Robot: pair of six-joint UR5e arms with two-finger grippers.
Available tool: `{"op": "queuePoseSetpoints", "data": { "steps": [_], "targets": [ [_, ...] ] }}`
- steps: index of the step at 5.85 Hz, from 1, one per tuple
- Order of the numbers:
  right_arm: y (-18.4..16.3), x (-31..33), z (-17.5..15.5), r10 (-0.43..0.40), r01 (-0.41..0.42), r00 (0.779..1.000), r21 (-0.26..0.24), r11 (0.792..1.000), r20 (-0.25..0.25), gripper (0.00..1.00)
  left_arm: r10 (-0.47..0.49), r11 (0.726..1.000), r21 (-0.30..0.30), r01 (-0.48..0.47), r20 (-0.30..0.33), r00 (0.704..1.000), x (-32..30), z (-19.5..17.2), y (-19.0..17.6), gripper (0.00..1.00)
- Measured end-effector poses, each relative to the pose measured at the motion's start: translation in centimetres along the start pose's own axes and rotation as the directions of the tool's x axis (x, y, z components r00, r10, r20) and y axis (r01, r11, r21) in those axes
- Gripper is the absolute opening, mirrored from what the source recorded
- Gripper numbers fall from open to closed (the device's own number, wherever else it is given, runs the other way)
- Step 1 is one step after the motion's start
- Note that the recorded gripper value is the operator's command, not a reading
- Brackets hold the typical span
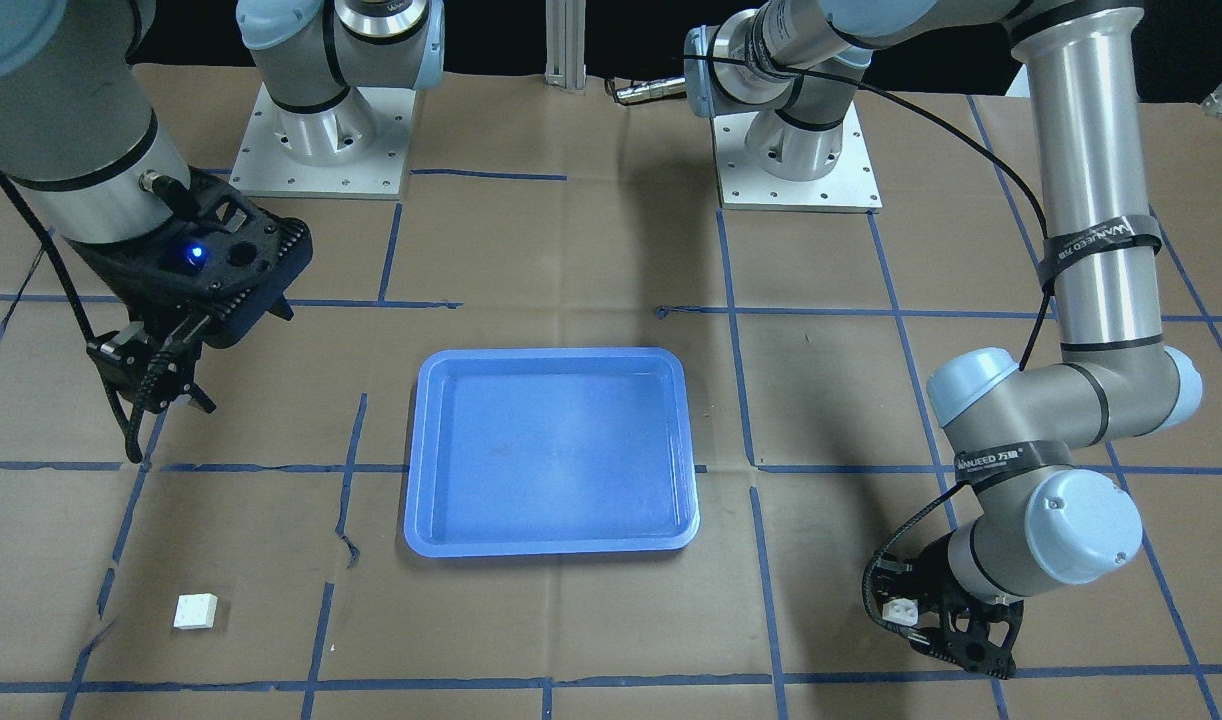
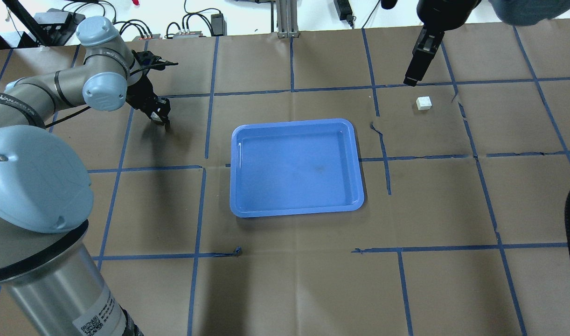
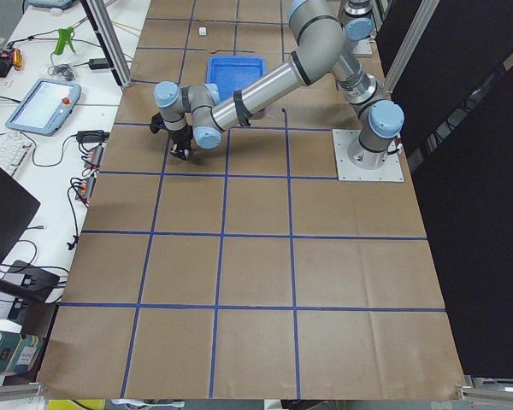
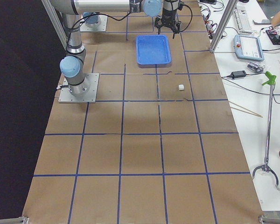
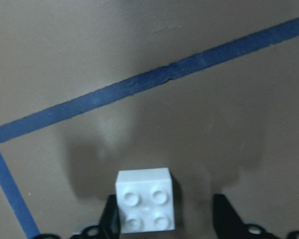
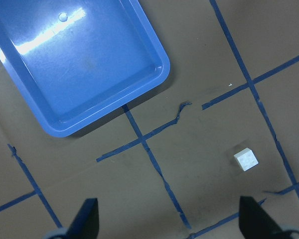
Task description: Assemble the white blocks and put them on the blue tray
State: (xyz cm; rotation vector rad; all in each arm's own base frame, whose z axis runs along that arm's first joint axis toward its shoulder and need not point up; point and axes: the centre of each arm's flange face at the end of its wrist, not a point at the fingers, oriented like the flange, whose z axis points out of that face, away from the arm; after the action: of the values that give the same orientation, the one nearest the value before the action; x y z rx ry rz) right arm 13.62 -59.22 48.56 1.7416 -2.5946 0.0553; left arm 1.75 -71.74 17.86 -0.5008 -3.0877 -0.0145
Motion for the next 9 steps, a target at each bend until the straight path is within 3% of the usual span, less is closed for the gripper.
{"op": "queuePoseSetpoints", "data": {
  "steps": [1, 3, 4, 6, 7, 9],
  "targets": [
    [-0.5, 1.3, 0.5, -0.087, 0.087, 0.996, 0.0, 0.996, 0.001, 1.0, -0.018, 1.0, 0.003, 0.018, 0.003, 1.0, 0.0, -0.5, 0.0, 0.08],
    [1.1, 3.9, 2.6, -0.158, 0.159, 0.987, -0.002, 0.987, 0.029, 1.0, -0.11, 0.994, 0.028, 0.11, 0.01, 0.994, 1.5, -3.2, -0.4, 0.08],
    [3.2, 6.2, 4.4, -0.242, 0.242, 0.969, -0.001, 0.97, 0.051, 1.0, -0.135, 0.99, 0.044, 0.134, 0.013, 0.991, 5.1, -6.0, -1.1, 0.08],
    [8.5, 10.9, 8.2, -0.411, 0.41, 0.909, 0.017, 0.912, 0.072, 1.0, -0.128, 0.989, 0.074, 0.127, 0.005, 0.992, 17.8, -11.3, -1.9, 0.08],
    [10.8, 12.9, 10.4, -0.463, 0.462, 0.883, 0.025, 0.886, 0.081, 1.0, -0.09, 0.993, 0.073, 0.089, 0.002, 0.996, 25.5, -12.2, -1.3, 0.08],
    [12.4, 14.8, 13.7, -0.527, 0.526, 0.844, 0.041, 0.85, 0.097, 1.0, -0.094, 0.995, 0.018, 0.094, -0.007, 0.996, 36.0, -9.3, 1.5, 0.08]
  ]
}}
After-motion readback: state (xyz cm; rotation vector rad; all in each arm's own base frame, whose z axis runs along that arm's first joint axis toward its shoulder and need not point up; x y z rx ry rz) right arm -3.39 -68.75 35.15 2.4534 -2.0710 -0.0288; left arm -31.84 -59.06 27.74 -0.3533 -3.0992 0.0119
